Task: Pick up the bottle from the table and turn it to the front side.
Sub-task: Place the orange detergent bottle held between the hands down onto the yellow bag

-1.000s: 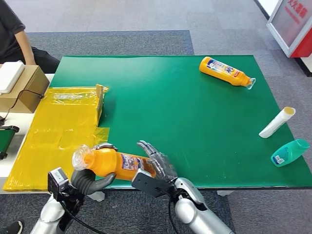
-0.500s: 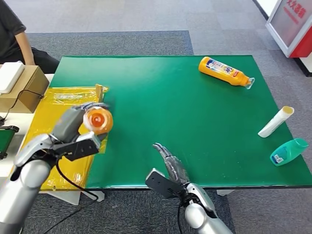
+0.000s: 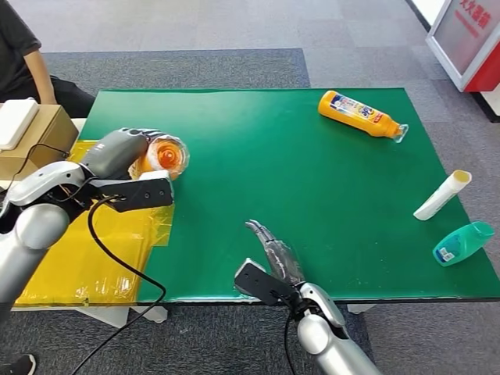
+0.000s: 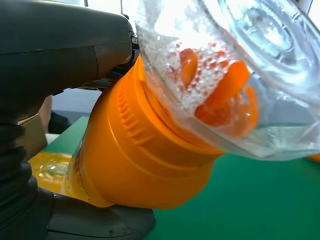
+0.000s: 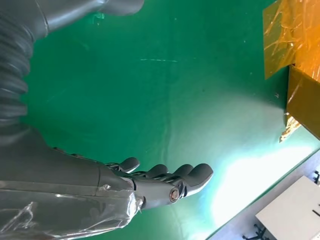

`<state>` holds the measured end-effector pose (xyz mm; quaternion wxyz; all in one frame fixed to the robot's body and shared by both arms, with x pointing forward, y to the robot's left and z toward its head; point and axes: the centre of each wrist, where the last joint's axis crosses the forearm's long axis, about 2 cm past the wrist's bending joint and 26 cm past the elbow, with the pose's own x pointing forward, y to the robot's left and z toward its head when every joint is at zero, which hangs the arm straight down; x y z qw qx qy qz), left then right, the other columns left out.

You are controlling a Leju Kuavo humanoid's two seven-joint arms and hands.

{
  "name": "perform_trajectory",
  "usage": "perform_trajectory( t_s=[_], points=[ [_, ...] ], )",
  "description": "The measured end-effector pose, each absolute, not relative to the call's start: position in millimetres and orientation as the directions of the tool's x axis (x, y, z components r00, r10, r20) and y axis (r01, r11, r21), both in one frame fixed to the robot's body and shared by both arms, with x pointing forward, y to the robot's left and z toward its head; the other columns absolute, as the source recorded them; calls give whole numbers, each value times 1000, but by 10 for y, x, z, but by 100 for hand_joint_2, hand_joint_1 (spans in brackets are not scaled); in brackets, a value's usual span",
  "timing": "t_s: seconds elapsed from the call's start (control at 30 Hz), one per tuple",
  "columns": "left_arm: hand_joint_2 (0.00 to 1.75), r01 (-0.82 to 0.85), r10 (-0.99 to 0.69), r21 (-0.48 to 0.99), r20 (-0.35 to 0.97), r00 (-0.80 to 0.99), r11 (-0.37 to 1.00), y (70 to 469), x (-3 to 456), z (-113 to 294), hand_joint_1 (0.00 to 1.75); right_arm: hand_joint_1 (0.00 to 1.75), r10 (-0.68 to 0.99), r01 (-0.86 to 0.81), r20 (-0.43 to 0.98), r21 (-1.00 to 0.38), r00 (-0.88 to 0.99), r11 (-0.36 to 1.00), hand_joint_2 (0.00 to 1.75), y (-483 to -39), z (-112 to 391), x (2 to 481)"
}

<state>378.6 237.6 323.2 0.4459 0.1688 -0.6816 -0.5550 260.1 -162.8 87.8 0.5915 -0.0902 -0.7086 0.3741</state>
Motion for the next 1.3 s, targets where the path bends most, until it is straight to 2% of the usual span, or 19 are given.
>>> perform_trajectory(
  t_s=[0.27,0.63,0.93,1.17,1.27,1.3],
  points=[
    [175,315,-876,929,310,-369,196,2767,4023,3018,175,0,567,-323,776,-631,-277,705,175,-1630,900,2681],
    [175,401,-948,899,263,-181,173,3311,4067,2509,175,0,566,-344,779,-627,-271,699,175,-1601,879,2735],
    [175,398,-951,900,261,-167,177,3387,4034,2261,175,0,557,-365,783,-622,-276,693,175,-1560,868,2749],
    [175,405,-929,901,272,-253,153,3087,4059,2029,175,0,544,-394,787,-617,-291,682,175,-1470,878,2780],
    [175,411,-908,903,273,-317,128,2938,4081,2003,150,0,540,-409,788,-616,-297,673,175,-1448,870,2789],
    [175,411,-902,904,271,-336,118,2894,4088,2000,132,0,538,-414,788,-615,-298,671,175,-1444,862,2788]
  ],
)
